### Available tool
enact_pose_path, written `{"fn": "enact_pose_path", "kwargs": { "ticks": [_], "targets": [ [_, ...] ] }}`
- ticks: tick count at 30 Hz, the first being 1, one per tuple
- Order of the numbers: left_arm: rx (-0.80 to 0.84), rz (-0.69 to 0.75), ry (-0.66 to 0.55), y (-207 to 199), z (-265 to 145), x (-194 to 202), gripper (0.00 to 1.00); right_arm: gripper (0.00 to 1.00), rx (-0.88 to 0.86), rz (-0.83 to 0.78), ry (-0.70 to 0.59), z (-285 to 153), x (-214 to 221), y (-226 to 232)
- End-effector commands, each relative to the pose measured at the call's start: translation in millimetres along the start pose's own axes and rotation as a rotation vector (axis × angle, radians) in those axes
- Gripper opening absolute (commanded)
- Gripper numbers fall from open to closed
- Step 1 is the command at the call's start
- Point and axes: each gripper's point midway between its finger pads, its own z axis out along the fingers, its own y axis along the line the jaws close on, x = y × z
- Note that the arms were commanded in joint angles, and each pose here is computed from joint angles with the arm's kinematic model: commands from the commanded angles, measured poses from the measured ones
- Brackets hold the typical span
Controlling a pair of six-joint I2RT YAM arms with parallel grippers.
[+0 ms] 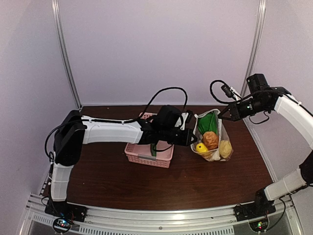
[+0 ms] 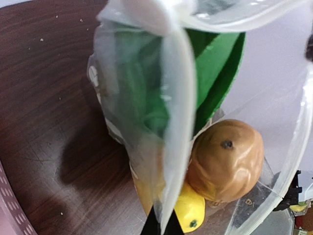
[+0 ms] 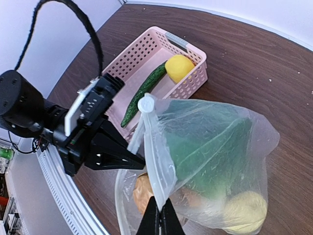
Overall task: Place the food in the zip-top bag and seal the zipper
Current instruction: Adjust the zipper food storage bag at the center of the board, then pick up the fake vegetable from the bin.
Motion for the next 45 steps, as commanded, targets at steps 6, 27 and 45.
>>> {"fn": "enact_pose_path", "kwargs": {
  "ticks": [6,27,45],
  "targets": [
    [0.004,0.225,-0.197,-75,-54,-91,0.0,0.0,0.435,-0.013,-0.008,-37,-15,-77],
    [-0.108,0.178,-0.251,-22,11,-103,0.0,0.0,0.28,-0.115,0.01,-38,-10,-37],
    [-0.535,-0.023,0.001,150,-60,-47,0.66,0.0,0.288,-0.104,-0.036,-18,-7,-51]
  ]
}}
